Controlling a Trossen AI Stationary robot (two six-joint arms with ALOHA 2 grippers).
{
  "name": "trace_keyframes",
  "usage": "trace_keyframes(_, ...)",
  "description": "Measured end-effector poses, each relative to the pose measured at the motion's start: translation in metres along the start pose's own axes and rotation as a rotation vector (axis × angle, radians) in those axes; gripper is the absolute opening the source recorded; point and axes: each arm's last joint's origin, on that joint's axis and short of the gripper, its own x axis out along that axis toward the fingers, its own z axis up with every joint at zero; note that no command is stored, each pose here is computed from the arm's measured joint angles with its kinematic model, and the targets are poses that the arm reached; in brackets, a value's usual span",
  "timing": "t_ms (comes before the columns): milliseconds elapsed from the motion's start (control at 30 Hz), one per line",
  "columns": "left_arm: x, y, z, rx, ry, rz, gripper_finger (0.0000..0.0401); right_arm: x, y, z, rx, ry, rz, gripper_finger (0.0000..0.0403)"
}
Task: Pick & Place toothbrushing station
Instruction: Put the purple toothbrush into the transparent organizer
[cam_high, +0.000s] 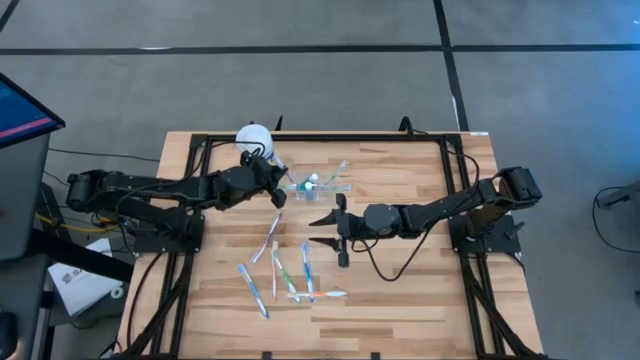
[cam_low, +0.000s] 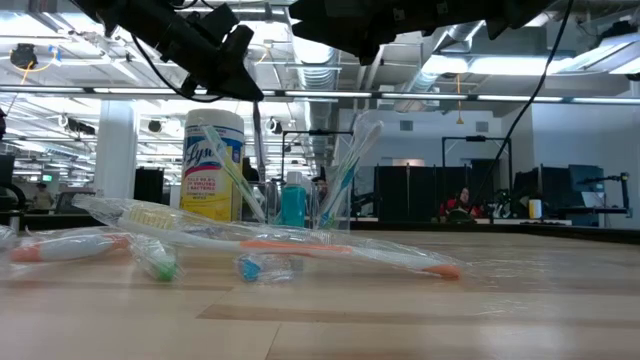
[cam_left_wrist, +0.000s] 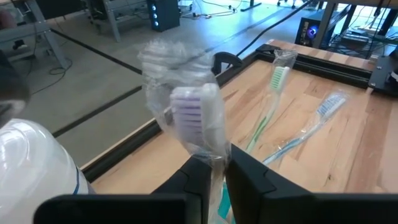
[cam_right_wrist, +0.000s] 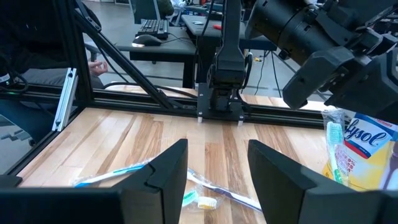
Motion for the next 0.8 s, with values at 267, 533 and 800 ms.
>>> trace_keyframes(267, 0.0000, -0.0001, -0.0005, 0.002, 0.005, -0.003, 0.0037, 0.0000, 0.0000, -0.0007, -0.002, 0.007, 0.000, 0.0159)
trace_keyframes(533, -0.0001, -0.0004, -0.0015, -0.013, 0.017, -0.019, 0.0052, 0.0000, 0.0000, -0.0008, -0.002, 0.008, 0.000, 0.0159)
trace_keyframes(800, -0.0001, 0.0003, -0.0042, -0.003, 0.041, -0.009, 0.0098, 0.0001, 0.0001, -0.0009, -0.002, 0.008, 0.000, 0.0159)
